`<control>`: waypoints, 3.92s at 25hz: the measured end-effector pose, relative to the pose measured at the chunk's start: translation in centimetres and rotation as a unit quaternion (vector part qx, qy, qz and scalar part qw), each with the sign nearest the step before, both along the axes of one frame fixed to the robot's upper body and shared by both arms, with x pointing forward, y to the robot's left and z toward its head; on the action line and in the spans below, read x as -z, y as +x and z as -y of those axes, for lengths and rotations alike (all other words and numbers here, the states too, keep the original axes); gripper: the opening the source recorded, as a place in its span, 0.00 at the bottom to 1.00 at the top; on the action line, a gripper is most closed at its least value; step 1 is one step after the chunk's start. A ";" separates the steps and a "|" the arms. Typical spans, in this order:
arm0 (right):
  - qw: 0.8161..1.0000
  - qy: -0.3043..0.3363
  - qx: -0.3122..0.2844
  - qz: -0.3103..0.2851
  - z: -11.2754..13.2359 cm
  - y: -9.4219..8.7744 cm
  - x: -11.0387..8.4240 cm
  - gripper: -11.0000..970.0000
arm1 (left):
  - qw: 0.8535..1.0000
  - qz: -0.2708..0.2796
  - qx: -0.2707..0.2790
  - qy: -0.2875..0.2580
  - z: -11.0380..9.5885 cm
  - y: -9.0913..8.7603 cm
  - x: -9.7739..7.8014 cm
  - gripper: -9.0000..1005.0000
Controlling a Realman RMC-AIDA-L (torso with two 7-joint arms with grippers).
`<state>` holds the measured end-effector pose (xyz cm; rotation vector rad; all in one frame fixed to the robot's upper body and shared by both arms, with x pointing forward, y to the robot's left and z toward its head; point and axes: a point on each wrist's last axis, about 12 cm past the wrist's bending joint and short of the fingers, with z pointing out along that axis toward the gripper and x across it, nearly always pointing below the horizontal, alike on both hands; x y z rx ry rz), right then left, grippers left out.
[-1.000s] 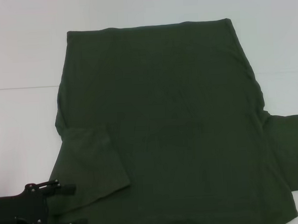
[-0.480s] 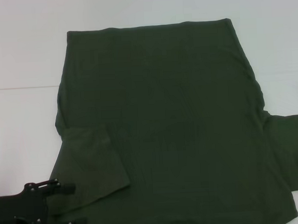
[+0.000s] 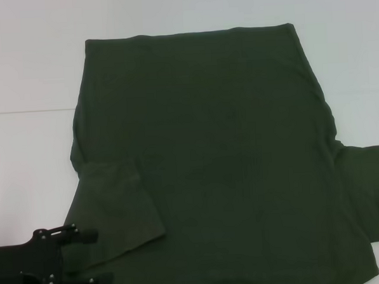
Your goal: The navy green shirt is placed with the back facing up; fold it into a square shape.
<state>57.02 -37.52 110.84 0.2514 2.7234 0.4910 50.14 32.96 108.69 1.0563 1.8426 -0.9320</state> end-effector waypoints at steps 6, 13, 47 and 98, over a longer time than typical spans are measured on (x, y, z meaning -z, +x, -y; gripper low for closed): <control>1.000 0.003 -0.007 -0.009 -0.2 -0.1 0.6 0.78 | 1.000 0.000 0.001 0.000 0.1 0.1 0.0 0.93; 1.000 0.004 -0.009 -0.008 -0.1 -0.2 0.9 0.78 | 1.000 0.001 -0.001 0.000 0.1 0.1 0.0 0.93; 0.999 0.034 -0.040 0.005 -1.5 0.2 1.1 0.78 | 1.000 0.001 -0.001 -0.001 0.2 0.2 -0.1 0.93; 0.998 0.019 -0.065 0.006 -2.1 0.7 1.0 0.36 | 1.000 0.005 -0.001 0.001 0.4 0.7 -0.3 0.93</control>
